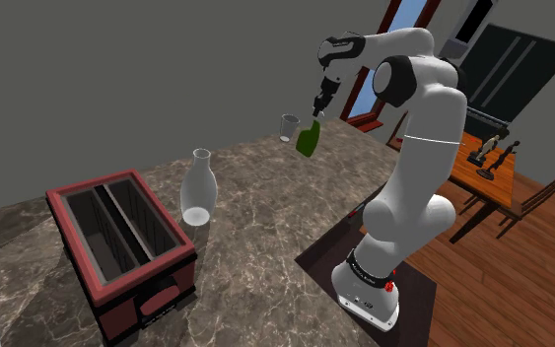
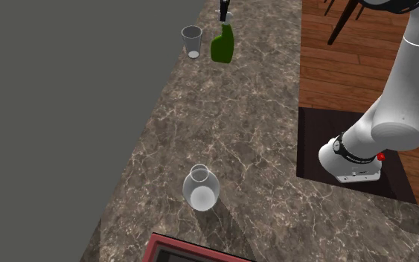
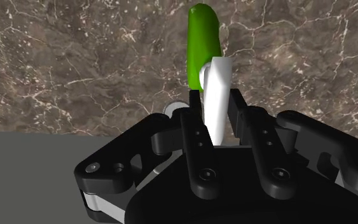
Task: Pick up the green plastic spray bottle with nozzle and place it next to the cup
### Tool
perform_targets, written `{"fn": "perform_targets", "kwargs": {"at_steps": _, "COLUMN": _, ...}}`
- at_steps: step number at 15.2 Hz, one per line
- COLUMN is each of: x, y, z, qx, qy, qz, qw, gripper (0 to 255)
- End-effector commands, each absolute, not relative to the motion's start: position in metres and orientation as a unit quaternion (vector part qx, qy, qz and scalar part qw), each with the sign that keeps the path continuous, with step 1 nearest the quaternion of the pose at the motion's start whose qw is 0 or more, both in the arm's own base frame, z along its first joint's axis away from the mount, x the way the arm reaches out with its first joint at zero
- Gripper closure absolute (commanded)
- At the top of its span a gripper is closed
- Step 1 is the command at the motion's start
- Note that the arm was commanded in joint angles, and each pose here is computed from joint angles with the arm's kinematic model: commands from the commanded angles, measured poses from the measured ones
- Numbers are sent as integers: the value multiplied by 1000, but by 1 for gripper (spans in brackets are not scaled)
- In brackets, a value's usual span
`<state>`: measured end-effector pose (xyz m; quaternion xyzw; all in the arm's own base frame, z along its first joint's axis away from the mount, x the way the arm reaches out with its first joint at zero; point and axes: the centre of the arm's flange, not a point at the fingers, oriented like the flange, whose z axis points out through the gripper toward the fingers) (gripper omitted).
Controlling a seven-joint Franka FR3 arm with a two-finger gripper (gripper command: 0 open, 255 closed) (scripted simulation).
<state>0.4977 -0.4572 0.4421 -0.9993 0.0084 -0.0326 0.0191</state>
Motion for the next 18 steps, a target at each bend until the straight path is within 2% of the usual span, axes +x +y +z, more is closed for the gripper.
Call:
{"fn": "perform_targets", "kwargs": {"at_steps": 1, "x": 498, "y": -457, "z": 442, "qx": -999, "qy": 8, "qz": -33, "qw": 19, "gripper": 255}}
{"fn": "perform_targets", "kwargs": {"at_steps": 2, "x": 498, "y": -457, "z": 442, "qx": -999, "qy": 8, "qz": -33, "qw": 19, "gripper": 0}}
{"fn": "perform_targets", "kwargs": {"at_steps": 7, "x": 498, "y": -457, "z": 442, "qx": -999, "qy": 8, "qz": -33, "qw": 19, "gripper": 0}}
{"fn": "perform_targets", "kwargs": {"at_steps": 11, "x": 494, "y": -459, "z": 492, "qx": -999, "qy": 8, "qz": -33, "qw": 19, "gripper": 0}}
{"fn": "perform_targets", "kwargs": {"at_steps": 18, "x": 494, "y": -459, "z": 492, "qx": -999, "qy": 8, "qz": -33, "qw": 19, "gripper": 0}}
